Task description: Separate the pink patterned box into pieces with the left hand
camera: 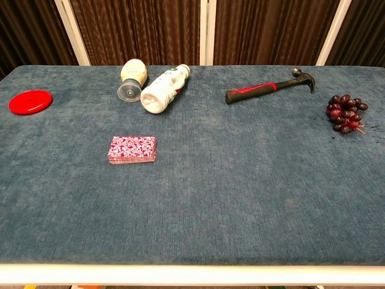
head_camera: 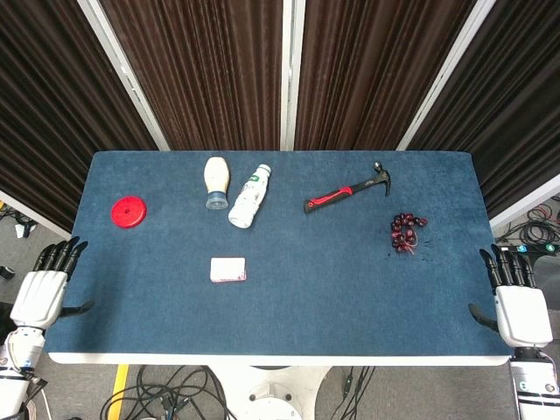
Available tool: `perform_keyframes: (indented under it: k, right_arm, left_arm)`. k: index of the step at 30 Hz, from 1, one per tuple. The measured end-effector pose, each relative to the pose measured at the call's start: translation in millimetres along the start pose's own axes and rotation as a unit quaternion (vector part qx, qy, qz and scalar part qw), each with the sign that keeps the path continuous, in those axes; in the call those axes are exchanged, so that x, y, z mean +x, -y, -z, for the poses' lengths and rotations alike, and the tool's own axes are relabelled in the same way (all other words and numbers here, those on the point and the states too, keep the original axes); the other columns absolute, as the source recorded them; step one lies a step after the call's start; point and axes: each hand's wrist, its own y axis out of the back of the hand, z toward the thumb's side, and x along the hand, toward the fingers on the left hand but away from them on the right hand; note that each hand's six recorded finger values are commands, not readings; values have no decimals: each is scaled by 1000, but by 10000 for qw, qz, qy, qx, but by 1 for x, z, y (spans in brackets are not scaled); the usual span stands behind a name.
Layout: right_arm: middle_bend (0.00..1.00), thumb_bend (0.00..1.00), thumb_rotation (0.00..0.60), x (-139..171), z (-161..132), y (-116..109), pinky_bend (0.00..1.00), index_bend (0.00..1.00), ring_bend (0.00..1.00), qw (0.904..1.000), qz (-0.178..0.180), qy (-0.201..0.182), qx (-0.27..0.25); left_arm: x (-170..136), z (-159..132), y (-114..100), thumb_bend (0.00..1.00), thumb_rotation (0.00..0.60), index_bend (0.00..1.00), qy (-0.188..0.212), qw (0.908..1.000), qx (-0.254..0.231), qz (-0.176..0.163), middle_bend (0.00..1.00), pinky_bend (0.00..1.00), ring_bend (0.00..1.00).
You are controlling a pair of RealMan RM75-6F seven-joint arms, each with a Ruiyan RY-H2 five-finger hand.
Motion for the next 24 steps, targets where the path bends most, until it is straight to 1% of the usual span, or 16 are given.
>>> perform_keyframes:
  k: [7, 14, 24]
  right_arm:
    - [0, 115, 600, 0, 1, 3, 0, 0, 0, 10000, -60, 8, -23]
    - [0, 115, 600, -1, 2, -2, 0, 0, 0, 10000, 10, 0, -48]
    - [0, 115, 600, -4, 7, -5, 0, 0, 0, 9999, 47, 51, -155]
  left_arm:
    - [0, -3, -3, 30, 600, 45, 36, 10000, -38, -29, 16, 71, 0]
    - [4, -11, 1, 30, 600, 45, 150, 9999, -35, 18, 16, 71, 0]
    - [16, -32, 0, 29, 600, 46, 458, 9989, -79, 47, 21, 72, 0]
